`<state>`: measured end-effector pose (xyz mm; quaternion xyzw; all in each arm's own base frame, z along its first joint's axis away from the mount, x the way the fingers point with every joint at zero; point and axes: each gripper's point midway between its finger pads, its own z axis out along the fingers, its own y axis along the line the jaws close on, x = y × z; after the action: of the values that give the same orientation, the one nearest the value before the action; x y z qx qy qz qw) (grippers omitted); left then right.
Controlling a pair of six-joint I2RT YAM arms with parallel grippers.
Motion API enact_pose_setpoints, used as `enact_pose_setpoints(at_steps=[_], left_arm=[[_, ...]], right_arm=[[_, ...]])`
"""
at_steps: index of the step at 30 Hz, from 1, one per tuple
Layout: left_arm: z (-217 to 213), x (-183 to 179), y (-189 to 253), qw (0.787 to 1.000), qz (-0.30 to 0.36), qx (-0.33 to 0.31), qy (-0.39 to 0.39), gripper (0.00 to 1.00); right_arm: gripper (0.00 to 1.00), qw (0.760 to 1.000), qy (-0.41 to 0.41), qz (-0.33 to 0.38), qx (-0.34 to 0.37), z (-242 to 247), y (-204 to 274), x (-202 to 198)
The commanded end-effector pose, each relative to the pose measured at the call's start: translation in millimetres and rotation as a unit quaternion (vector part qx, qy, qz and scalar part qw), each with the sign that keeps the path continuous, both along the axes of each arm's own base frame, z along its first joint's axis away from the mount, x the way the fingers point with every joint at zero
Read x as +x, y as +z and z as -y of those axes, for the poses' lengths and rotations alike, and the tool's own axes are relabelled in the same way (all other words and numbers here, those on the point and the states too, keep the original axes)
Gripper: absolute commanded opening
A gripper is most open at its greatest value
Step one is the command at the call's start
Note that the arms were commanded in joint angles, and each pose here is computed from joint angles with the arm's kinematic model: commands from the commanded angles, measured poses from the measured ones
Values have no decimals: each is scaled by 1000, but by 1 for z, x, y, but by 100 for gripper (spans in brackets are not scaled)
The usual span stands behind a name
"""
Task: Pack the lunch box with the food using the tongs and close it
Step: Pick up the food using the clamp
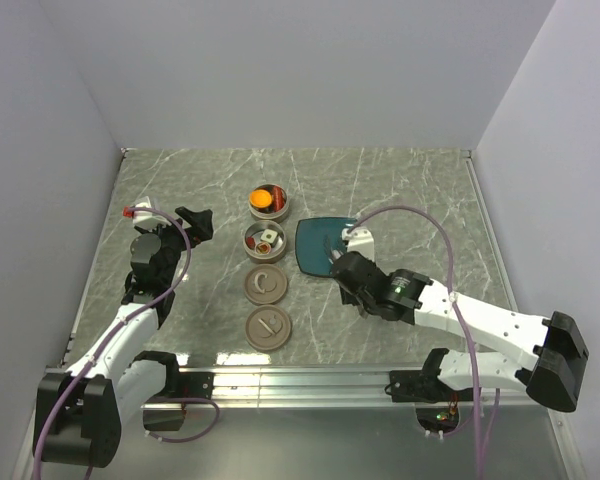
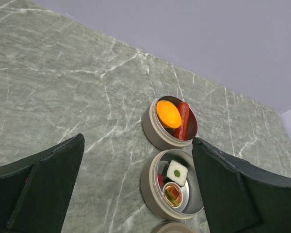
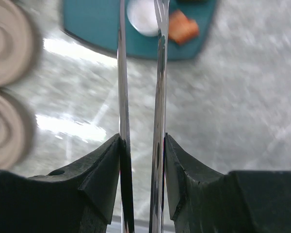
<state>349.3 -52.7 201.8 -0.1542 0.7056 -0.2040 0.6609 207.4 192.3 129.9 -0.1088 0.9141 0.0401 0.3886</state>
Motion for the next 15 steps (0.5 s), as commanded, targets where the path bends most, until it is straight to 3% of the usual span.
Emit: enact_pose_setpoints(at_steps=[1,15], left_arm=[[1,2,22,999,31,-3,-6,99],[2,3,21,1000,31,-3,-6,100]], right_arm=[[46,998,-59,5,-3,25,0,-9],[46,999,-30,-10,6,11,-9,-19]])
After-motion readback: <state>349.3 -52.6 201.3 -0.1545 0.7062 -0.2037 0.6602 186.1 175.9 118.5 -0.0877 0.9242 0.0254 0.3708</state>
